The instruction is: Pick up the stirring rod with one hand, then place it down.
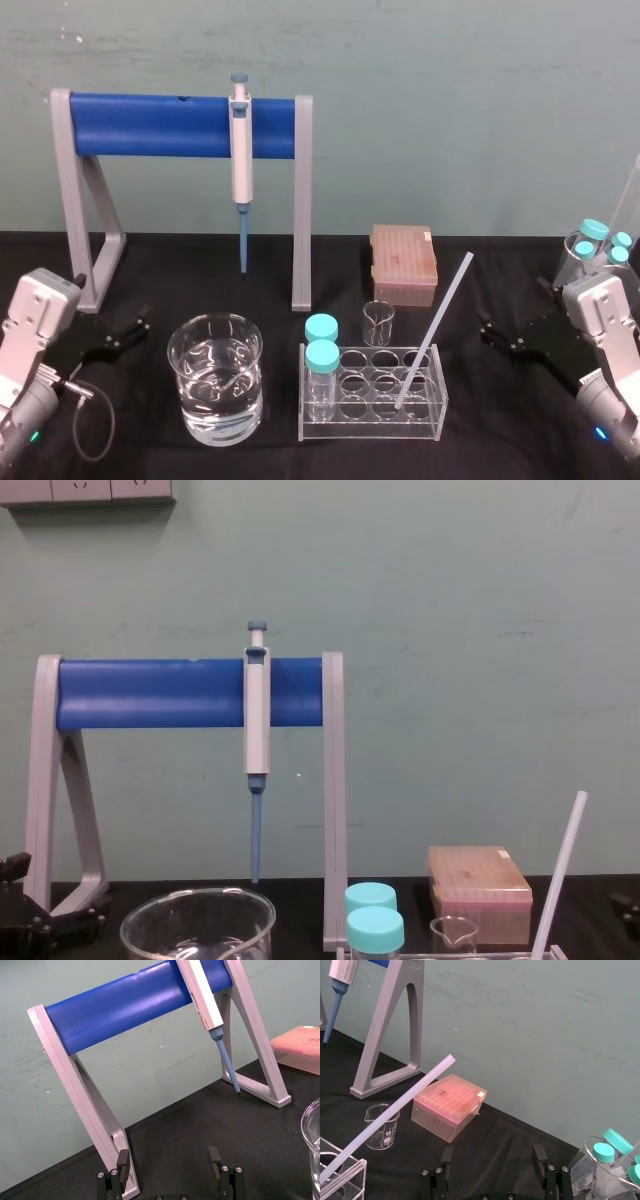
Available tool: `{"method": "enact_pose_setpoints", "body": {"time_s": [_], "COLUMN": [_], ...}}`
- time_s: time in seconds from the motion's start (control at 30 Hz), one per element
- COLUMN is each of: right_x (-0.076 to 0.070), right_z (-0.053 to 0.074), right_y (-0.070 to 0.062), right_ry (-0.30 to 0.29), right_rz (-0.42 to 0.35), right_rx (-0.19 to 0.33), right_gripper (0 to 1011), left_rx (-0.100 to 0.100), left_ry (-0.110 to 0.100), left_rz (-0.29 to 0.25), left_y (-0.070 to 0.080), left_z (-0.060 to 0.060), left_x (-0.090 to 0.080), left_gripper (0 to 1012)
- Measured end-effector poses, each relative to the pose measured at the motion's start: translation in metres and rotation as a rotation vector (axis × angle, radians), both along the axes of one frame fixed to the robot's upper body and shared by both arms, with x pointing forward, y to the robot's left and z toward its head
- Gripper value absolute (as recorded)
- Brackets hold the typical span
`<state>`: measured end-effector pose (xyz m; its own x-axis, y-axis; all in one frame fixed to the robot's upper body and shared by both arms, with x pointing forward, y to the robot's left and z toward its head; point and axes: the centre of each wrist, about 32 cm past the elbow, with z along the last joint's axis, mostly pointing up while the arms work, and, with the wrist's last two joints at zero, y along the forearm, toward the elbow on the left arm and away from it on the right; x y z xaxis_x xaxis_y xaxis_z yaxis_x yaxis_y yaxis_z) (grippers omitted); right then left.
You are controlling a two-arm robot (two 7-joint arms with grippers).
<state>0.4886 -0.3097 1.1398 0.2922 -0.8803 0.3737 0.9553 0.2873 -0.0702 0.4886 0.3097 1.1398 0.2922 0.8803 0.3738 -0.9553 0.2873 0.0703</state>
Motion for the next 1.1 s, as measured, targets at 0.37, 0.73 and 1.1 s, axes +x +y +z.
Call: {"method": "enact_pose_setpoints", "body": {"time_s": [0.37,0.73,1.1], "right_x": [0.0,-0.021,-0.045], "right_z": [0.0,0.023,0.054], "right_y": [0.0,-0.014,-0.041], "right_ry": [0.0,0.009,0.125], "right_rz": [0.0,0.018,0.104], "right_rx": [0.0,0.013,0.307], "right_gripper": [1003,1003,1003], "left_rx": [0.0,0.0,0.0], "left_ry": [0.0,0.0,0.0], "left_rz": [0.0,0.0,0.0], "left_y": [0.0,0.0,0.0], "left_z": [0.0,0.0,0.0], "left_x": [0.0,0.0,0.0], "left_gripper": [1005,1005,1005]}}
